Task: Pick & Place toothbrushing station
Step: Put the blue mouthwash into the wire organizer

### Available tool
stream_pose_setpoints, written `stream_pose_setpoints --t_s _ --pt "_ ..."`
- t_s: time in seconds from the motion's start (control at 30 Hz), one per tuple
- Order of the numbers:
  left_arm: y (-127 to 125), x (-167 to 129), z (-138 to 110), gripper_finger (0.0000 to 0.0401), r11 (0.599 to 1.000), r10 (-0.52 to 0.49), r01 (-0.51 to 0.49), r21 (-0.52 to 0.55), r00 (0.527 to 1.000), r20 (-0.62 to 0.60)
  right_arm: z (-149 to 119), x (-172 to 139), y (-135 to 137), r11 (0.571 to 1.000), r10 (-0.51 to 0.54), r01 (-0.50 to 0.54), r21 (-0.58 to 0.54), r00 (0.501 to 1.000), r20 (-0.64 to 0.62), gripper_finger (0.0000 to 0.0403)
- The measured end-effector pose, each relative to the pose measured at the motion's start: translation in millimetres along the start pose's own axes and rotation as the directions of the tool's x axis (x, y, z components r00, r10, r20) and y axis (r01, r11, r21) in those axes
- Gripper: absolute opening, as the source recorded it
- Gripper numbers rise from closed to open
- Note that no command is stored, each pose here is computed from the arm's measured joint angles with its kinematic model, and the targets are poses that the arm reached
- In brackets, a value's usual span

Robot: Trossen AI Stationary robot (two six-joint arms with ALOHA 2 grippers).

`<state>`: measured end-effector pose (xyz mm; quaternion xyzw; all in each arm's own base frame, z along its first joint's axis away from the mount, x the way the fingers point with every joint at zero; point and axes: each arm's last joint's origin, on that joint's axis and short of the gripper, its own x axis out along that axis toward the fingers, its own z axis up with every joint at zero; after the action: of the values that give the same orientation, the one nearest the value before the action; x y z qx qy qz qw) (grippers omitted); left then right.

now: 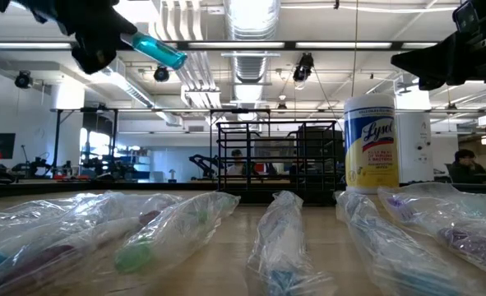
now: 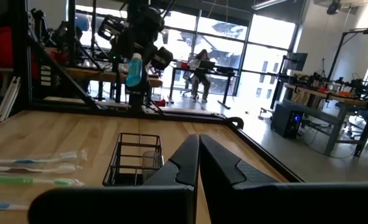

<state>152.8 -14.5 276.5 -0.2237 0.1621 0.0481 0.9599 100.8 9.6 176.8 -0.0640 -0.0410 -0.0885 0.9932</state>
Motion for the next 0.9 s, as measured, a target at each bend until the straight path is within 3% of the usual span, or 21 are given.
stream_pose_setpoints --t_s 0.23,0.5,0.9 --pt "20.0 8.6 -36.4 0.0096 0.998 -0.061 0.066 -0.019 0.982 0.176 0.0 0.0 0.0 1.000 0.000 0.000 0.000 1.000 0.000 0.0008" --pt "38.1 9.5 -66.0 0.0096 0.990 -0.078 0.103 -0.094 0.968 0.238 -0.1 0.0 0.0 1.000 0.000 0.000 -0.001 1.000 -0.001 0.0008" --pt "32.8 3.8 -48.6 0.0096 0.989 -0.068 0.100 -0.107 0.961 0.267 0.0 0.0 0.0 1.000 0.000 0.000 -0.001 1.000 -0.001 0.0008"
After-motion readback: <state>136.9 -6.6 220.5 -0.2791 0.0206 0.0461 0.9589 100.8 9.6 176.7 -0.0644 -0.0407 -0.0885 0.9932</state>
